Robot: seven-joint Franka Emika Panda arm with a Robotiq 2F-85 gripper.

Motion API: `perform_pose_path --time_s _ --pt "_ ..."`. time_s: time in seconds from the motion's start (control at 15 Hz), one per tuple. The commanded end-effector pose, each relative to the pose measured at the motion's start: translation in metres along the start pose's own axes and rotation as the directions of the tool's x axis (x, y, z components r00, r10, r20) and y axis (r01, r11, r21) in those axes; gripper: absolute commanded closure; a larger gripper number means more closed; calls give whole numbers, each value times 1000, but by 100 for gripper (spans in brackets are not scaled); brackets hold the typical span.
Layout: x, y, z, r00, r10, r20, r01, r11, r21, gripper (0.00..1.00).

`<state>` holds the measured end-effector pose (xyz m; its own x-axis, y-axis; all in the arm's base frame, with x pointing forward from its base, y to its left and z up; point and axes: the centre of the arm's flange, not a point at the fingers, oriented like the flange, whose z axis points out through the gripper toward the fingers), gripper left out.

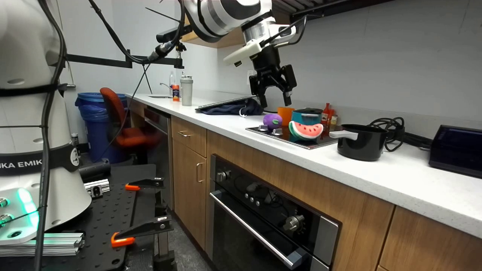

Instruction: Put the watermelon plushie inside the little pot and close the lid

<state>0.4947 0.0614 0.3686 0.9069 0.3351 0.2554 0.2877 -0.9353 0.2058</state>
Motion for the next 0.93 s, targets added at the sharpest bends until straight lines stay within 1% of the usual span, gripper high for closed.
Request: perform_pose_path --time_s 0.0,0.13,0.6,0.87 --pt "20 -4 22 1000 -23 -14 23 1000 11 0" --pt "31 -3 34 999 -11 -30 11 1000 11 0" --pt "69 6 65 986 91 -141 -89 996 18 0" --pt "77 9 84 976 148 -158 -147 989 23 0"
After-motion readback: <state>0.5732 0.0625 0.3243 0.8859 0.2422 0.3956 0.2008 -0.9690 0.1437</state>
